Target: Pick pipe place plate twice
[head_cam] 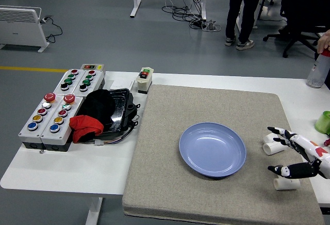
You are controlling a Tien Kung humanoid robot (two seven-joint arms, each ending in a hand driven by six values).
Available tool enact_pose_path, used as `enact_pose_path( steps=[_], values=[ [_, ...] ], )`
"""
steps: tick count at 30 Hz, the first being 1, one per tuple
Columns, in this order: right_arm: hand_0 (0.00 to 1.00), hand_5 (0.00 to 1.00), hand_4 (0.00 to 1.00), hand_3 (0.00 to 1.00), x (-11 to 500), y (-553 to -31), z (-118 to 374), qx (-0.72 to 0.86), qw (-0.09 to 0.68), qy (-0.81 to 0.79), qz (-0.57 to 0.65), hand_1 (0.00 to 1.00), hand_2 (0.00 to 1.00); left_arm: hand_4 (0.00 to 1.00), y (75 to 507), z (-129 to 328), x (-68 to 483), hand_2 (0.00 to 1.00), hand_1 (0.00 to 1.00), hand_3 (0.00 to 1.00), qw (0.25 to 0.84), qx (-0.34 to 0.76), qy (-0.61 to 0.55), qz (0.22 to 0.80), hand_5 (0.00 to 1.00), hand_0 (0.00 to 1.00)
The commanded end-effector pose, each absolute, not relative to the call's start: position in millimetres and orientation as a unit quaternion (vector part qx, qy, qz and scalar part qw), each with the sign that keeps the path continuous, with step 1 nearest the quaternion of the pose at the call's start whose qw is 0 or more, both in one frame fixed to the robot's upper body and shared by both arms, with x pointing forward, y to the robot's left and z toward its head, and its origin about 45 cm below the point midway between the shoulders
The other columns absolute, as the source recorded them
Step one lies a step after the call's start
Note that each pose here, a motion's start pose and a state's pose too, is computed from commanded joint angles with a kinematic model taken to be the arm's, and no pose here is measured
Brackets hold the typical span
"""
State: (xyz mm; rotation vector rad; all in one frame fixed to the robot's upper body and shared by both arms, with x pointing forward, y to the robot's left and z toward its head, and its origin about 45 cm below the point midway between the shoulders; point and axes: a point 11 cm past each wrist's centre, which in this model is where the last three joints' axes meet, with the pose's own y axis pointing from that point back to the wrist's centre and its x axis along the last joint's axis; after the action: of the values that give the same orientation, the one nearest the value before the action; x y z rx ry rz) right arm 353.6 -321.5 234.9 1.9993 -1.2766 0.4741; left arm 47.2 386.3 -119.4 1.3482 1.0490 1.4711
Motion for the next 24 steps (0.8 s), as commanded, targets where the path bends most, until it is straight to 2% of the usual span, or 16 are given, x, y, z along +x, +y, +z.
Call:
enact_pose_path(
  steps=[10,11,22,24],
  values=[
    [0.998,0.181,0.825,0.998,353.6,-343.1,213.6,0.689,0.51,-0.453,0.247,0.974,0.998,0.204,387.9,-118.6,50.1,0.538,0.589,0.577,0.429,0.54,0.418,0.591,0.998,0.625],
    [0.998,0.119,0.802,0.96,353.5,-344.1,212.5,0.682,0.52,-0.446,0.255,0.969,0.998,0.203,387.9,-118.6,50.4,0.536,0.589,0.576,0.43,0.539,0.418,0.592,0.998,0.625],
    [0.998,0.126,0.807,0.958,355.7,-329.4,209.5,0.7,0.507,-0.424,0.27,0.967,0.998,0.204,387.6,-118.6,50.8,0.534,0.588,0.576,0.43,0.539,0.418,0.592,0.998,0.625],
    [0.998,0.116,0.785,0.932,356.9,-326.1,209.0,0.703,0.505,-0.42,0.272,0.954,0.998,0.204,387.6,-118.6,50.8,0.533,0.588,0.576,0.43,0.539,0.418,0.592,0.998,0.625]
  ],
)
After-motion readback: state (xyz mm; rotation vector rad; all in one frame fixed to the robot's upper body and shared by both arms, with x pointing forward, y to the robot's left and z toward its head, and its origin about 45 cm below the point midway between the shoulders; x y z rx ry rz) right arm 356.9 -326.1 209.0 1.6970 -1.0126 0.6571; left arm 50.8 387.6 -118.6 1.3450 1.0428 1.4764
